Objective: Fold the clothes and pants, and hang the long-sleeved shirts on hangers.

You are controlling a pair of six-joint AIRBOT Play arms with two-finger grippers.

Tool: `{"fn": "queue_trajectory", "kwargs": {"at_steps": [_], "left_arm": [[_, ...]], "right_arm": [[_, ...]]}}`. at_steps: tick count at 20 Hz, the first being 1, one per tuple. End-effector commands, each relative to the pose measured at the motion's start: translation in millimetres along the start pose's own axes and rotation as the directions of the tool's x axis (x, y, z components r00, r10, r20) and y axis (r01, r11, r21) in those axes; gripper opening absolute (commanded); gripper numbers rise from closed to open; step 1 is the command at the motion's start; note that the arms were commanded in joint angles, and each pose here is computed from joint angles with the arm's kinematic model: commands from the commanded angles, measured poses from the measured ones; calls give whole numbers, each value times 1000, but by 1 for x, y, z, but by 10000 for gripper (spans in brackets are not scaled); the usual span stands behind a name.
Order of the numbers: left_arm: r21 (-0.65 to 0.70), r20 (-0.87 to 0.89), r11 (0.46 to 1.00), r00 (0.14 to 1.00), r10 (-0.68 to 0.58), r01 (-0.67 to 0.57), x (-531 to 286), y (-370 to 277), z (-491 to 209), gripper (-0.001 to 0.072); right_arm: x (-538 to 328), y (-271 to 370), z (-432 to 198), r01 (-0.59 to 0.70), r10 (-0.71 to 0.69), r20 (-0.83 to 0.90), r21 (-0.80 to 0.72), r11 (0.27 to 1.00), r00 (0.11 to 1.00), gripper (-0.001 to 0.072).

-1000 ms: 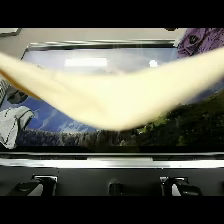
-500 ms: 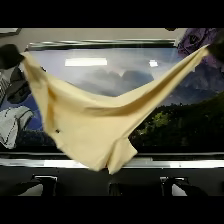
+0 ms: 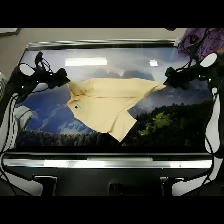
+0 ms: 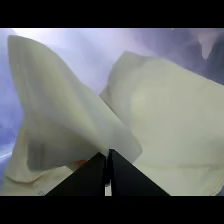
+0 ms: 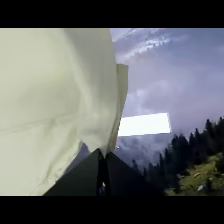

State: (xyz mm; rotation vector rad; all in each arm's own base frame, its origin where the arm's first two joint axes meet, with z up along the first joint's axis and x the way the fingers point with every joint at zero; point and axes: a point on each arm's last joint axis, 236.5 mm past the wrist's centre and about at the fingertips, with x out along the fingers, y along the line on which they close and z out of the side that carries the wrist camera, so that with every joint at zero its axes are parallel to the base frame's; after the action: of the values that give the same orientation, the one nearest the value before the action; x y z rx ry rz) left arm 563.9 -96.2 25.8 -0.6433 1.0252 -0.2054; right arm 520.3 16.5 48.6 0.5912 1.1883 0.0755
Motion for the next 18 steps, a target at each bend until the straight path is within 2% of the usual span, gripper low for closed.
{"fn": "queue_trajectory", "kwargs": {"at_steps": [1, 2, 3, 7, 9, 11, 14, 16, 18], "left_arm": [[-76, -45, 996, 998, -44, 41, 6, -3, -6, 340], [-81, -56, 996, 997, -50, 45, -9, -6, -5, 601], [-64, -54, 997, 998, -45, 41, -31, -8, -1, 646], [-55, 109, 989, 983, 145, -139, -140, 19, 12, 646], [-119, 45, 980, 986, 163, -157, -150, 38, -38, 646], [-232, -66, 965, 992, 107, -120, -127, 50, -114, 646], [-405, -139, 913, 990, -14, -44, -83, 47, -208, 646], [-446, -169, 894, 985, -35, -45, -57, 45, -250, 646], [-422, -185, 906, 981, -52, -31, -40, 33, -273, 646]], "right_arm": [[18, -4, -5, -12, 12, -44, 3, 1000, 999, 29], [15, -2, -7, -13, 12, -46, -16, 1000, 999, 29], [10, -1, -8, -13, 12, -45, -32, 999, 999, 29], [-13, 2, -12, 11, -14, -35, -78, 997, 999, 29], [-23, 5, -12, 18, -20, -20, -90, 996, 1000, 29], [-31, 7, -11, 22, -23, -4, -99, 995, 1000, 29], [-35, 8, -15, 23, -24, -13, -101, 995, 1000, 29], [-35, 7, -17, 28, -30, -23, -102, 994, 999, 29], [-35, 5, -19, 33, -36, -33, -103, 994, 999, 29]]}}
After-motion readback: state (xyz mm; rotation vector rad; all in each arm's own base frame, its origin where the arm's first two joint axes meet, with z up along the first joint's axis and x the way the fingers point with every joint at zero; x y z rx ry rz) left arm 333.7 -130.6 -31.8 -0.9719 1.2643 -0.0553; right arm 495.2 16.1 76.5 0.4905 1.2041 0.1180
